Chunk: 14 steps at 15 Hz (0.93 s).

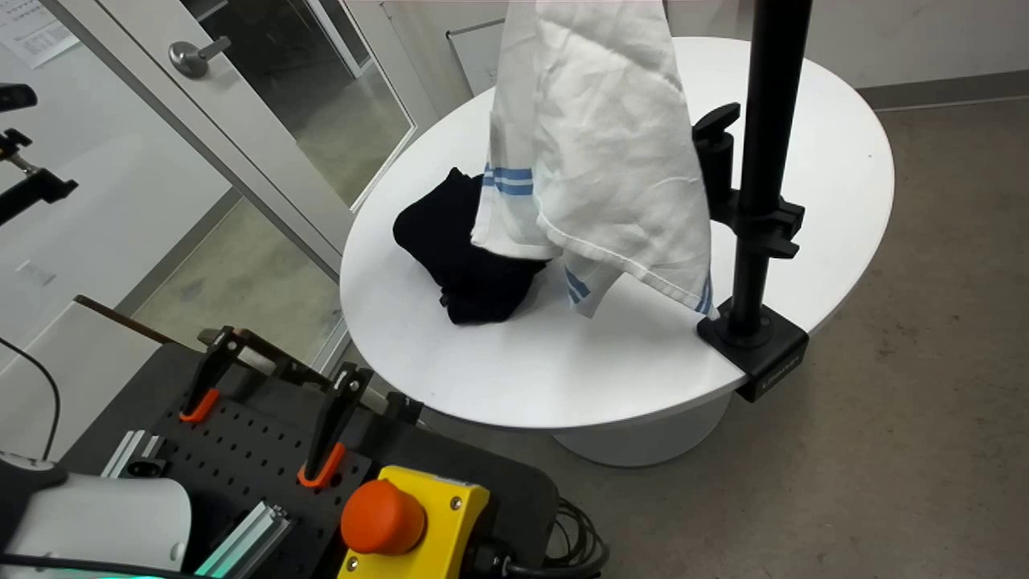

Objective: Hang the white cloth on the black stand

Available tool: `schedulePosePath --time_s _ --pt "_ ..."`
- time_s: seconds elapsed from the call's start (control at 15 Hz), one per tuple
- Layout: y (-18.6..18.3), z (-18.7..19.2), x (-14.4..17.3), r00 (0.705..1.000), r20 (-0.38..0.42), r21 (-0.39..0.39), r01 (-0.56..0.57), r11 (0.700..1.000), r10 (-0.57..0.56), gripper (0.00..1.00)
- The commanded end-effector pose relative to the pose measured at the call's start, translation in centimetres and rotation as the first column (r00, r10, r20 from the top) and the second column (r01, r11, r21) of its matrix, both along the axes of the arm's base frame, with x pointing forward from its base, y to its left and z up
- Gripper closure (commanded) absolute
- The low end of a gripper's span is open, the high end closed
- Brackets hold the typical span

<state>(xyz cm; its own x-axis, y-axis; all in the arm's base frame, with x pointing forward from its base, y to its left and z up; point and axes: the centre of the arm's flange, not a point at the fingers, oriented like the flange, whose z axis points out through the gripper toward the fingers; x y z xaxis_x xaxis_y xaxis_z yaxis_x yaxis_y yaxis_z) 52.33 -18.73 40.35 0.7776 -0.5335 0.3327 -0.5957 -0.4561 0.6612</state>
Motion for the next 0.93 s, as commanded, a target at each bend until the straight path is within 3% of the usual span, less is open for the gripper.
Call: schedulePosePath --time_s 0.0,0.47,0.87 --pt "-0.6 0.2 4.9 1.0 -0.019 0.001 0.022 1.0 -0.022 1.0" --pt "-0.8 -0.6 9.3 0.998 -0.041 -0.003 0.051 0.999 -0.051 1.0" --pt "-1.0 -2.8 11.0 0.991 -0.08 0.008 0.108 0.994 -0.107 1.0"
